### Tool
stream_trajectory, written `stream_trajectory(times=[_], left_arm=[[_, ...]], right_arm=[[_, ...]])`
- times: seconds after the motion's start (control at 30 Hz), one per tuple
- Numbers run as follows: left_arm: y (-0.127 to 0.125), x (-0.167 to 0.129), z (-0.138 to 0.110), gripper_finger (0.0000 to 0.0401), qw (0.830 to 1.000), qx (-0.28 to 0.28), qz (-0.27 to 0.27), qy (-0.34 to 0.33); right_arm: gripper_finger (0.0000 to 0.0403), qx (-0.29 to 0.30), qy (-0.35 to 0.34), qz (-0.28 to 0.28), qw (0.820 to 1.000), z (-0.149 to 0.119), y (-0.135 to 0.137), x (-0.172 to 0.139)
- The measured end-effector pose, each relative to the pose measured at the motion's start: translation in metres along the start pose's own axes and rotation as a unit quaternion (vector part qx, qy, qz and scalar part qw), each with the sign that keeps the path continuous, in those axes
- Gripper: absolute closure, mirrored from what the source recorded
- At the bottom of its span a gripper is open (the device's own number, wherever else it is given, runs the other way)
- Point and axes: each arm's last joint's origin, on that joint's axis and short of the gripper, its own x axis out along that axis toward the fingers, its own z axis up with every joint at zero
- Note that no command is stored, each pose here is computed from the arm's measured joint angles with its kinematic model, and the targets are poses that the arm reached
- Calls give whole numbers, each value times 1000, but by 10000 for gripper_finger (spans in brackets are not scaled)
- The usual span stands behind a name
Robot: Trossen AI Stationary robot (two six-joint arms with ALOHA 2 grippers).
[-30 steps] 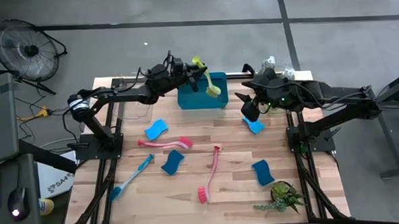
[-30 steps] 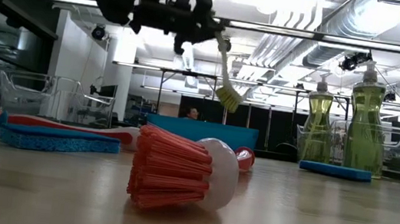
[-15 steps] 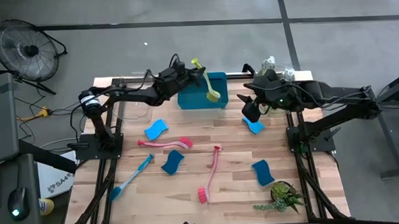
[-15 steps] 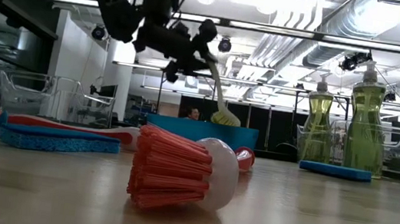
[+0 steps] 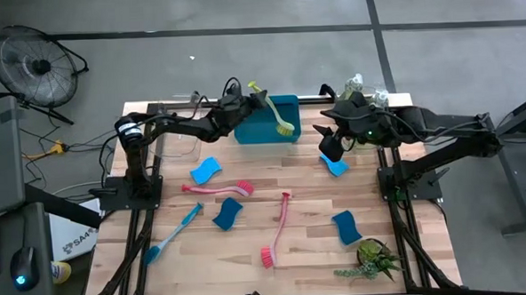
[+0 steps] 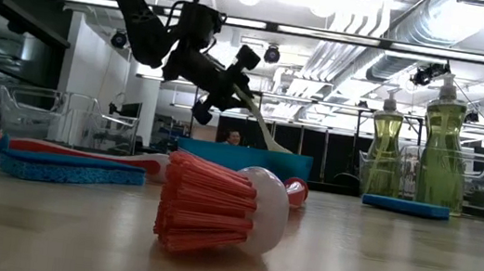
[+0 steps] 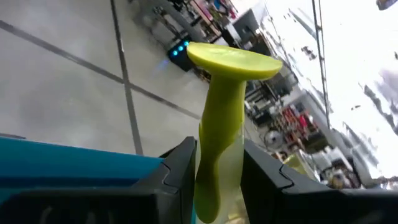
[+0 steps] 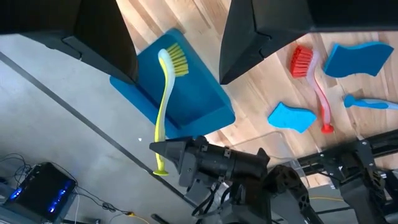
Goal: Pick & Place Kitchen Sink Supplies
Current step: Put the green dish brush into the blue bin
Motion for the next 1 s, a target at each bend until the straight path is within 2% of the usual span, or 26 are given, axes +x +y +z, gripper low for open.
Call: stream_trajectory(times=[0.13,0.53,1.0], left_arm=[[4,1,-2,308,1000,-22,17,-10],[12,0,-8,303,997,-39,60,16],[13,0,-10,183,997,-44,57,40]], right_arm=[[187,0,0,0,1000,0,0,0],[186,0,0,0,1000,0,0,0],[187,0,0,0,1000,0,0,0]])
